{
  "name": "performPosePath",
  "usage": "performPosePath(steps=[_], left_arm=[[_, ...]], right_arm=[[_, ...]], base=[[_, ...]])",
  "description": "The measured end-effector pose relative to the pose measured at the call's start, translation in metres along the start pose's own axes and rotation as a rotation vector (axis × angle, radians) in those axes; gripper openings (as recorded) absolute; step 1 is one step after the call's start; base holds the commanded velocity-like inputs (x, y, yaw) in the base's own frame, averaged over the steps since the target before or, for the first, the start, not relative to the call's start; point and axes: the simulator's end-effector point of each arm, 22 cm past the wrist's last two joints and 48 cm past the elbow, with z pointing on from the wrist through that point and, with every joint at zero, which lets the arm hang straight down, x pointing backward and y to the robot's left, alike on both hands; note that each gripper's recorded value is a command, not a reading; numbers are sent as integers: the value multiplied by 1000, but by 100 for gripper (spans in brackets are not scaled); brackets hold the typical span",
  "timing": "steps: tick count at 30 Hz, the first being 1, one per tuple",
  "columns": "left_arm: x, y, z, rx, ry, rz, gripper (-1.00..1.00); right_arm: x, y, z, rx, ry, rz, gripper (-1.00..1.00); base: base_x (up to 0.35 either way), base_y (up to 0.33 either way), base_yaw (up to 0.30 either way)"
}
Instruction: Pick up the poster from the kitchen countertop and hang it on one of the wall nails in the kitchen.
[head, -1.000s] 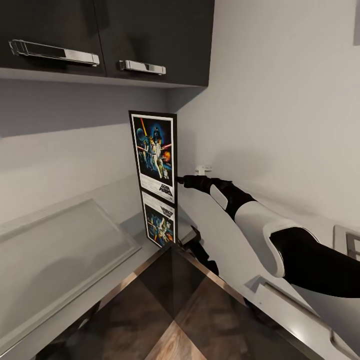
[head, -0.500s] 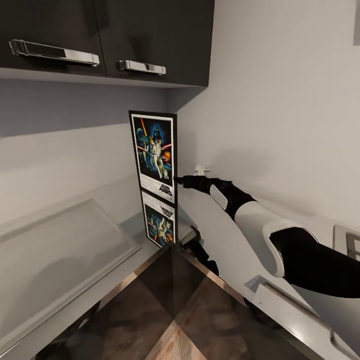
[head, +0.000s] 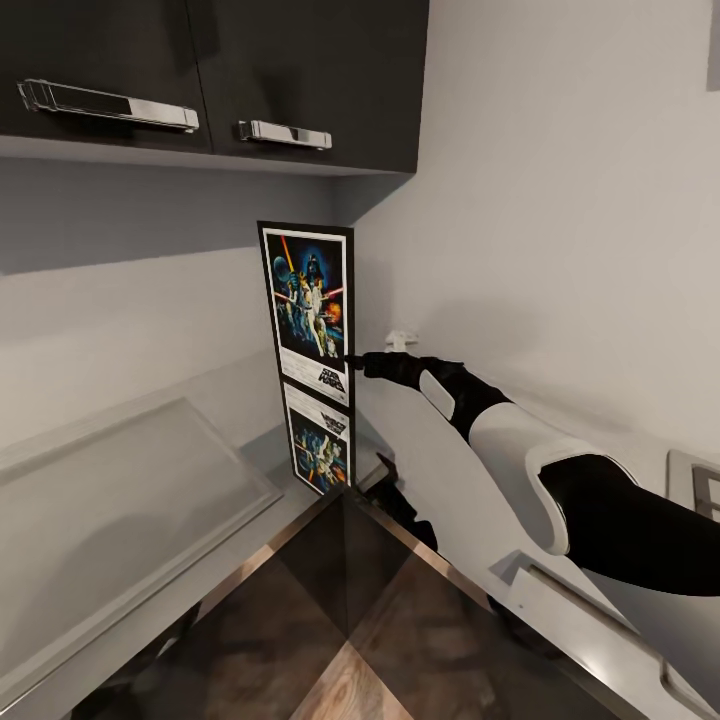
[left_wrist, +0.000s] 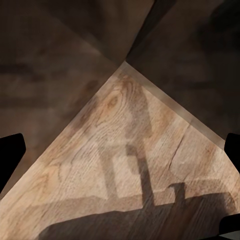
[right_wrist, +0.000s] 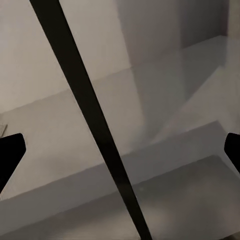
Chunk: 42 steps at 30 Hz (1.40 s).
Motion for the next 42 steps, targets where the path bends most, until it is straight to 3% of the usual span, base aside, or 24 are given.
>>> performPosePath(steps=[42], left_arm=[[19, 2, 0, -4, 49, -14, 100]], right_arm=[[36, -13, 19, 2, 69, 29, 100]], base=[[0, 0, 0]])
